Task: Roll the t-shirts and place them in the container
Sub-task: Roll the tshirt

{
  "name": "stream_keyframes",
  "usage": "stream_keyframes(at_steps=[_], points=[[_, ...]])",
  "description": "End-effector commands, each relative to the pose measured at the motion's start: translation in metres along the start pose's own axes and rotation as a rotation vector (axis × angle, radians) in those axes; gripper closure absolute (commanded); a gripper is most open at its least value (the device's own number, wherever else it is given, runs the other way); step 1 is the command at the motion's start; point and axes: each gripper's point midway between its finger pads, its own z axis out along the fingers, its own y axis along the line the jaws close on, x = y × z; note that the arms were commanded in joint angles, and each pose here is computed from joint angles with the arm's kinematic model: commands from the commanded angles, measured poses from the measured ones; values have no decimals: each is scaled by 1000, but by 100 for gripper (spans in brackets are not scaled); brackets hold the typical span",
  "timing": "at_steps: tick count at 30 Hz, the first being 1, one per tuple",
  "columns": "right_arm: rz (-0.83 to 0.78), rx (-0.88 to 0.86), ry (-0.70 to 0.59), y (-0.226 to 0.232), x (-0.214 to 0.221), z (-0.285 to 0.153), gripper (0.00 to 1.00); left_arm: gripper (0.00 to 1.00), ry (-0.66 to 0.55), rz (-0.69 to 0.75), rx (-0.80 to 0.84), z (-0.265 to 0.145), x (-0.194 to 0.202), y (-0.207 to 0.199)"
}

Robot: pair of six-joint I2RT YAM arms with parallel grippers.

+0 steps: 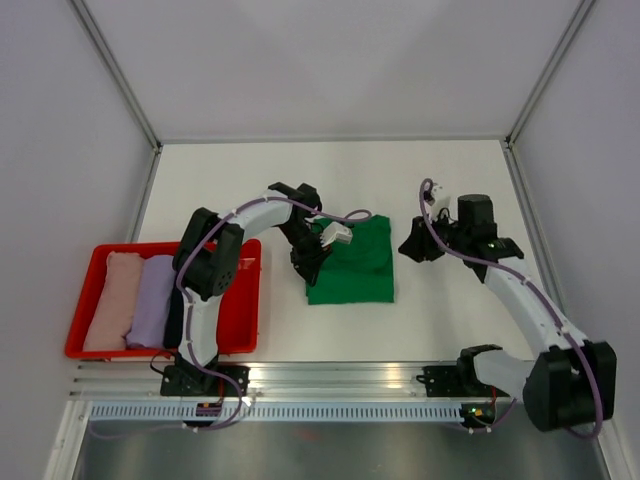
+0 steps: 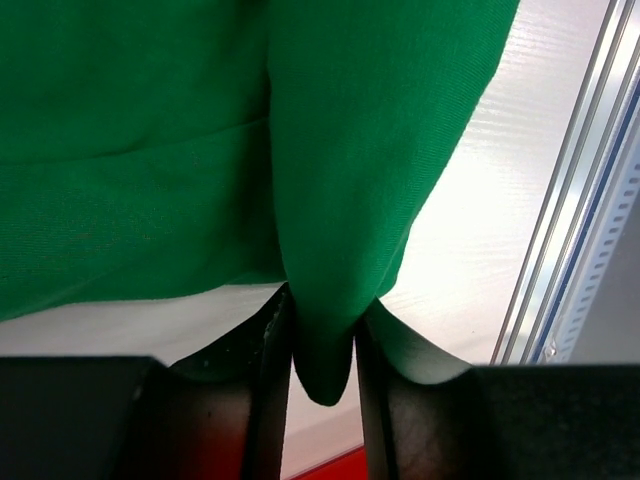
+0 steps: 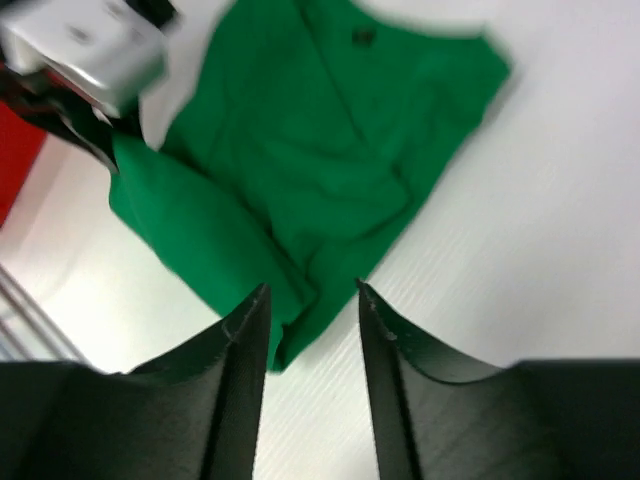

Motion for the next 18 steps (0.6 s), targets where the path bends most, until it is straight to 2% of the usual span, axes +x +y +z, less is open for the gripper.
stream_keyframes(at_steps=[1, 3, 4, 5, 6, 7, 9, 10, 12, 15, 18], points=[[-217, -15, -308, 13, -62, -19, 52, 64, -28, 6, 12, -6, -7, -5], [-187, -12, -432, 21, -87, -32, 49, 58, -35, 32, 1, -11, -9, -7], [-174, 35, -546, 16, -109, -39, 45, 55, -46, 48, -9, -16, -11, -10], [-74, 40, -599, 17, -118, -46, 34, 54, -50, 67, -12, -18, -11, -11], [-36, 59, -624, 14, -122, -49, 18, 53, -52, 74, -12, -18, -11, -13], [-14, 82, -658, 10, -127, -52, 9, 52, -57, 80, -17, -21, -12, -14], [33, 83, -667, 8, -126, -51, 17, 52, -47, 69, -18, -20, -9, -15], [21, 50, -613, 12, -116, -44, 30, 52, -45, 61, -21, -21, -8, -15], [22, 25, -438, 11, -87, -25, 35, 52, -39, 43, -15, -19, -5, -17], [190, 80, -186, -5, -33, -4, 32, 52, -48, 22, -26, -18, -6, -16], [324, 144, -78, -14, 8, 3, 30, 53, -58, -1, -19, -14, -5, -17]])
